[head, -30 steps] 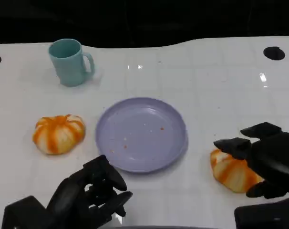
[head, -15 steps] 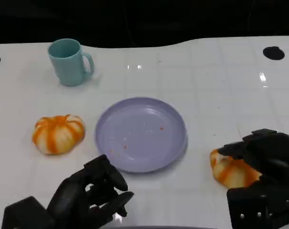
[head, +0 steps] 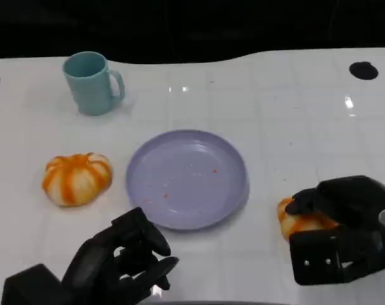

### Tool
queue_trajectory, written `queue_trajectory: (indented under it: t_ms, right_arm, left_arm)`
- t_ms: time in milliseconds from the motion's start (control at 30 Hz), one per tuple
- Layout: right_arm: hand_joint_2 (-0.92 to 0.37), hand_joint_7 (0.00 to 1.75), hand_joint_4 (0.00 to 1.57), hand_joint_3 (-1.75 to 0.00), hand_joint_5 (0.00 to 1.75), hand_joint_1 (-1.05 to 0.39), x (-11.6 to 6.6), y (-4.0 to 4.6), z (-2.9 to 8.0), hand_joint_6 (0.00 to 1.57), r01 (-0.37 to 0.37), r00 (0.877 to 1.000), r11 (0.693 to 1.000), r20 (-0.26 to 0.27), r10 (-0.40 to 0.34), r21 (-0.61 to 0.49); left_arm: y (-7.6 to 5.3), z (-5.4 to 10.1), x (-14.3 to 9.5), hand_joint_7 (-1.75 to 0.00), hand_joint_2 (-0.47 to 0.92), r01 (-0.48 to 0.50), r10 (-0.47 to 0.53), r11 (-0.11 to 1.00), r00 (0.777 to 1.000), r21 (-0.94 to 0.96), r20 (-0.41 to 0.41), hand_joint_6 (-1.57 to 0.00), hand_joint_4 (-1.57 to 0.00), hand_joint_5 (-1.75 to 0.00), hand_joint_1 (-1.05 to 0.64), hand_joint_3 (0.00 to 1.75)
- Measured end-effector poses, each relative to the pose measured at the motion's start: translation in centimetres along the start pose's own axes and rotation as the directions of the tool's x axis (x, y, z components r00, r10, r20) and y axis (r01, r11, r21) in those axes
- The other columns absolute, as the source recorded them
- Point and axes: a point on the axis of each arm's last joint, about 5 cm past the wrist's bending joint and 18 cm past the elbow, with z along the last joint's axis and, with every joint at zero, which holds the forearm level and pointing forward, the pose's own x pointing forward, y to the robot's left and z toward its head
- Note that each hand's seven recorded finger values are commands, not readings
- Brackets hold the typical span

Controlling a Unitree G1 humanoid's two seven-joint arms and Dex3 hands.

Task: Grasp the bread from the table and place it into the plate.

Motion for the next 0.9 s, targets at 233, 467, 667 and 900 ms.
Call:
queue_trajectory:
  t_ms: [233, 467, 667, 900]
  right_arm:
    - [-0.91, 0.05, 0.67, -0.01, 0.16, -0.33, 2.0, -0.12, 0.3, 0.83, 0.021, 1.000, 0.999, -0.015, -0.020, 0.024]
    - [-0.91, 0.48, 0.81, -0.07, 1.31, -0.12, 3.7, 1.26, -0.1, 1.06, 0.180, 0.984, 0.974, -0.040, -0.176, 0.135]
    - [-0.69, 1.23, 0.84, -0.66, 1.73, -0.14, 4.5, 3.52, -0.9, 0.84, 0.376, 0.924, 0.911, -0.001, -0.381, 0.171]
    - [-0.74, 1.00, 0.86, -0.47, 1.75, -0.21, 4.9, 4.07, -0.9, 0.90, 0.433, 0.897, 0.885, 0.017, -0.442, 0.171]
  left_arm:
    - [-0.1, 0.1, 0.0, -1.62, 0.92, -0.002, 0.002, 1.000, 1.000, 0.004, -0.001, -0.49, -0.61, -1.75, -0.59, 0.21]
    - [-0.1, 0.3, 0.0, -1.63, 0.92, -0.006, 0.006, 1.000, 1.000, 0.014, 0.002, -0.48, -0.60, -1.75, -0.57, 0.22]
    - [-0.1, 0.3, 0.0, -1.63, 0.92, -0.006, 0.006, 1.000, 1.000, 0.013, 0.003, -0.47, -0.60, -1.75, -0.57, 0.22]
    - [-0.2, 0.5, 0.0, -1.63, 0.92, -0.004, 0.004, 1.000, 1.000, 0.013, 0.005, -0.46, -0.59, -1.75, -0.54, 0.22]
